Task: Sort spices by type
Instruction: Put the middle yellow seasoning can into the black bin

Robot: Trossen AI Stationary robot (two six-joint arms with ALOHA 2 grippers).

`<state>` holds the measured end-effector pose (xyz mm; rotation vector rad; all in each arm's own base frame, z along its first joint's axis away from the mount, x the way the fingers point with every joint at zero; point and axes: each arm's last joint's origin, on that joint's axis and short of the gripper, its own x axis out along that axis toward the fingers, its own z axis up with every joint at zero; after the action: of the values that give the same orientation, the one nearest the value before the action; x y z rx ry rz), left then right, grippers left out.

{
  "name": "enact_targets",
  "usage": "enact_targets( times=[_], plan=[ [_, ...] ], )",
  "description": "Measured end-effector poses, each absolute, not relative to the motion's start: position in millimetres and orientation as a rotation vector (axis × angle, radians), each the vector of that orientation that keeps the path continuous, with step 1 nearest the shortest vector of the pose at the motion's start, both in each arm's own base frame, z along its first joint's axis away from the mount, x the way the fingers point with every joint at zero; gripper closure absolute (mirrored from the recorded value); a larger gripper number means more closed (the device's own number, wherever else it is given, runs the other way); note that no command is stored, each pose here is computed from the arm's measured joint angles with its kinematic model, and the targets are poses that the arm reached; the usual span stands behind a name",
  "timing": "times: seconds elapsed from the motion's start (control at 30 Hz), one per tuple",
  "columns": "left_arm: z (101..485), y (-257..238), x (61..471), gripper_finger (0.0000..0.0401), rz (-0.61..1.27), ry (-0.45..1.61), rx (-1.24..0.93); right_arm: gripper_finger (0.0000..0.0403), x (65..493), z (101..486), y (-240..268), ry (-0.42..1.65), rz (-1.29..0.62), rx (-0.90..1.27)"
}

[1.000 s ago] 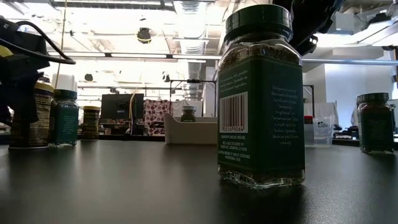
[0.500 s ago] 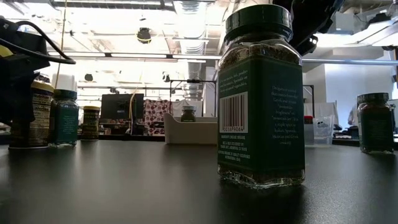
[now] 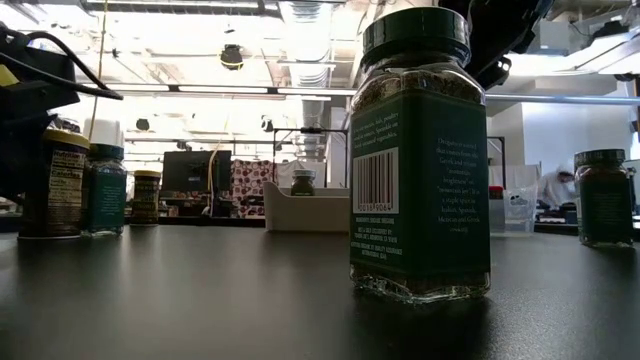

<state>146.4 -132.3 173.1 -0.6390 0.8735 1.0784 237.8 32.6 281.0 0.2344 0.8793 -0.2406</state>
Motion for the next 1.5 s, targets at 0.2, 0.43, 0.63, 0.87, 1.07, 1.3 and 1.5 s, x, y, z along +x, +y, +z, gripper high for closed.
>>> enact_targets(
  times=[0.2,0.43,0.63,0.87,1.07,1.3,1.5],
  plan=[
    [172.8,-133.4,147.5,0.0281,1.069,0.871,-0.654,0.0121,237.8,281.0,32.6,0.879,-0.241,0.234],
    [172.4,-134.9,148.9,0.0309,1.049,0.874,-0.663,0.0121,237.8,281.0,32.6,0.879,-0.241,0.234],
    [172.3,-135.2,149.2,0.0333,1.047,0.873,-0.667,0.0121,237.8,281.0,32.6,0.879,-0.241,0.234],
    [172.3,-135.4,149.3,0.0352,1.046,0.875,-0.67,0.0121,237.8,280.9,32.6,0.88,-0.241,0.234],
    [172.2,-135.6,149.0,0.0368,1.049,0.886,-0.673,0.0121,237.8,280.8,32.6,0.88,-0.241,0.234],
    [171.1,-138.0,148.6,0.0372,1.054,0.958,-0.716,0.0121,238.0,281.1,32.7,0.876,-0.24,0.235],
    [169.8,-144.0,153.0,0.0372,0.963,1.015,-0.729,0.0121,238.5,281.3,32.8,0.871,-0.239,0.236]
  ],
)
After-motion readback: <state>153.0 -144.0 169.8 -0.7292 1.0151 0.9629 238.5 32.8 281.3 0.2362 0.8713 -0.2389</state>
